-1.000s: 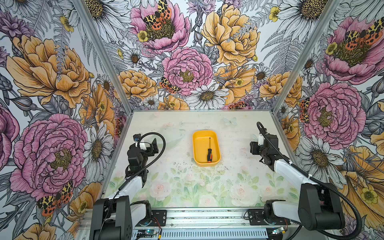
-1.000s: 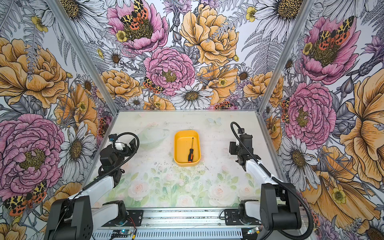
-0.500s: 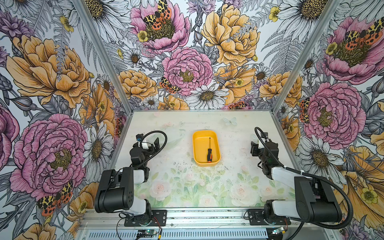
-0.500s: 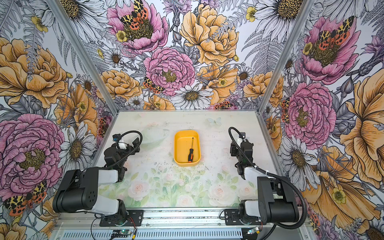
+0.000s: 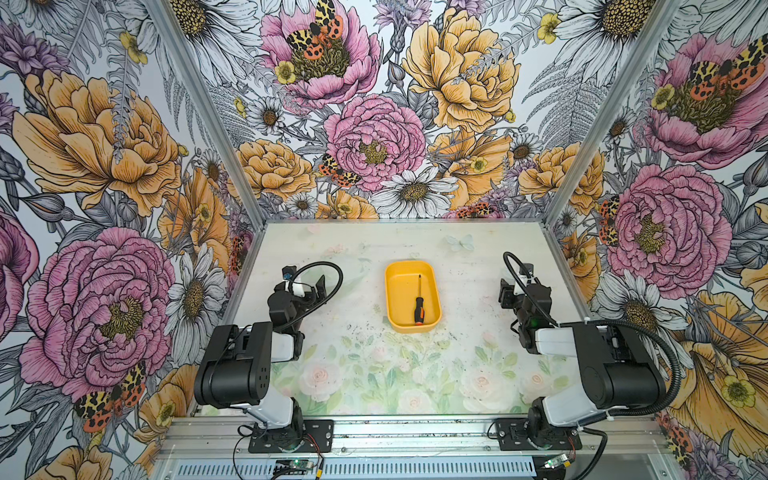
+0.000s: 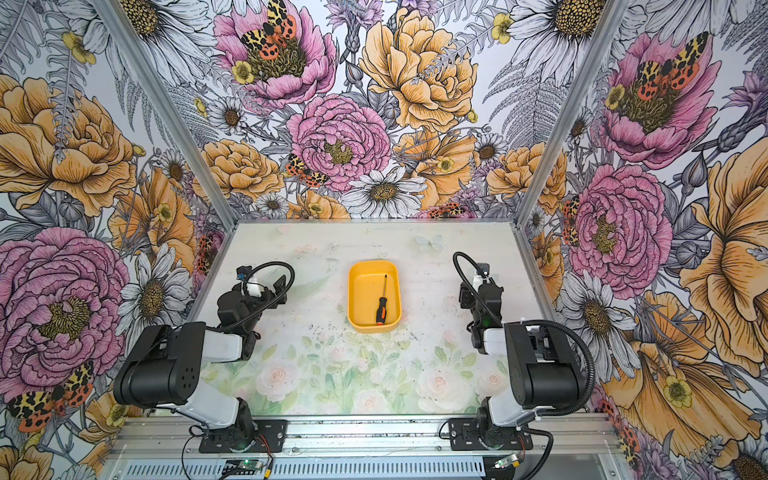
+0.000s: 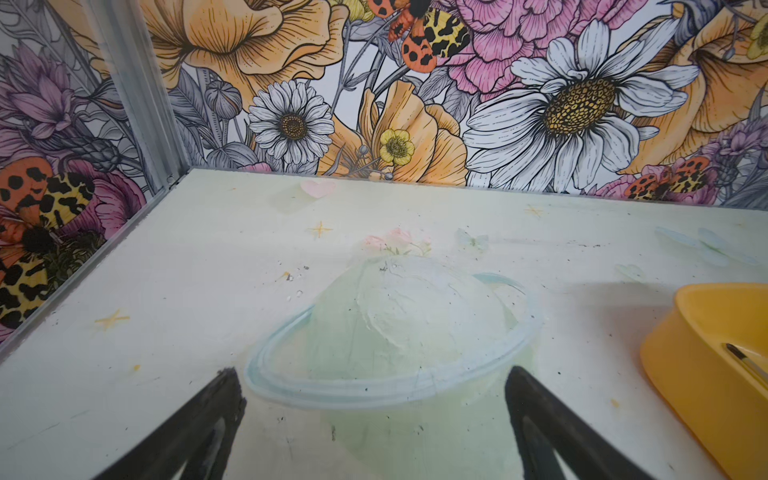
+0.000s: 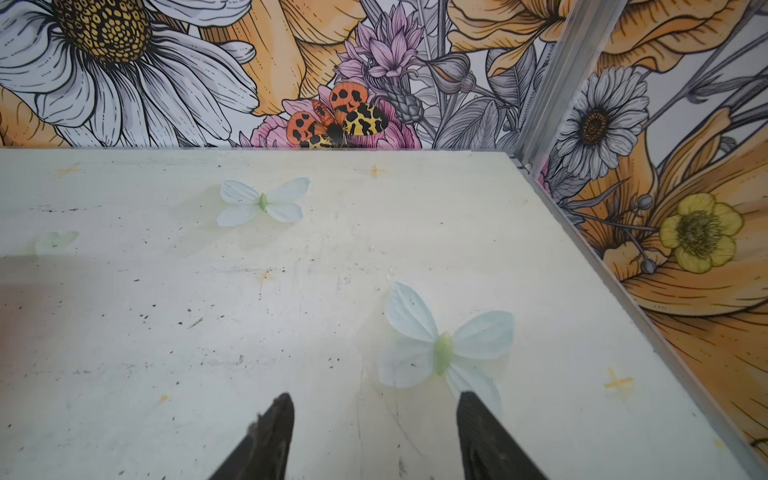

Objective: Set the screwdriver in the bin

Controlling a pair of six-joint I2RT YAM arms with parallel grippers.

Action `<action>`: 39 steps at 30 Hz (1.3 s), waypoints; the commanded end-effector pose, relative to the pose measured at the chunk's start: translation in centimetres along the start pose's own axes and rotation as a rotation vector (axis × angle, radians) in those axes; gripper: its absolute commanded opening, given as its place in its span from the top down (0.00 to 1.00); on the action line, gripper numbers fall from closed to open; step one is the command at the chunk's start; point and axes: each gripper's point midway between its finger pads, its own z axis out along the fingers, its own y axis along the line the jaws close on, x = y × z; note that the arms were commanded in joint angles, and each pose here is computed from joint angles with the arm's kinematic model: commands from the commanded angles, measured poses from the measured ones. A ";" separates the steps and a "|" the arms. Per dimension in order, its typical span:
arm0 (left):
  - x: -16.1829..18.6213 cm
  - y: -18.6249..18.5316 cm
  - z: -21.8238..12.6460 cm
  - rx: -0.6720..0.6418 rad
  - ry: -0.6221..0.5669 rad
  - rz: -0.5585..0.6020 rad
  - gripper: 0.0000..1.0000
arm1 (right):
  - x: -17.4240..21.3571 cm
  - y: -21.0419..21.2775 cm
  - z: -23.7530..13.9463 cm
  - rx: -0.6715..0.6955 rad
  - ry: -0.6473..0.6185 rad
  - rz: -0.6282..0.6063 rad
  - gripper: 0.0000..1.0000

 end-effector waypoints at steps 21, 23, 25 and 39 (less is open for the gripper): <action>-0.3 0.8 0.3 -0.056 0.008 0.024 0.01 | -1.5 -0.3 0.0 -0.005 -0.059 0.027 0.01; -0.2 0.8 0.3 -0.055 0.009 0.023 0.01 | -1.4 -0.4 0.0 -0.001 -0.059 0.026 0.01; -0.3 1.0 0.3 -0.072 0.007 0.019 0.01 | -1.5 -0.3 0.0 0.004 -0.059 0.019 0.01; -0.3 1.2 0.3 -0.085 0.004 0.016 0.01 | -1.4 -0.2 0.0 0.012 -0.057 0.013 0.00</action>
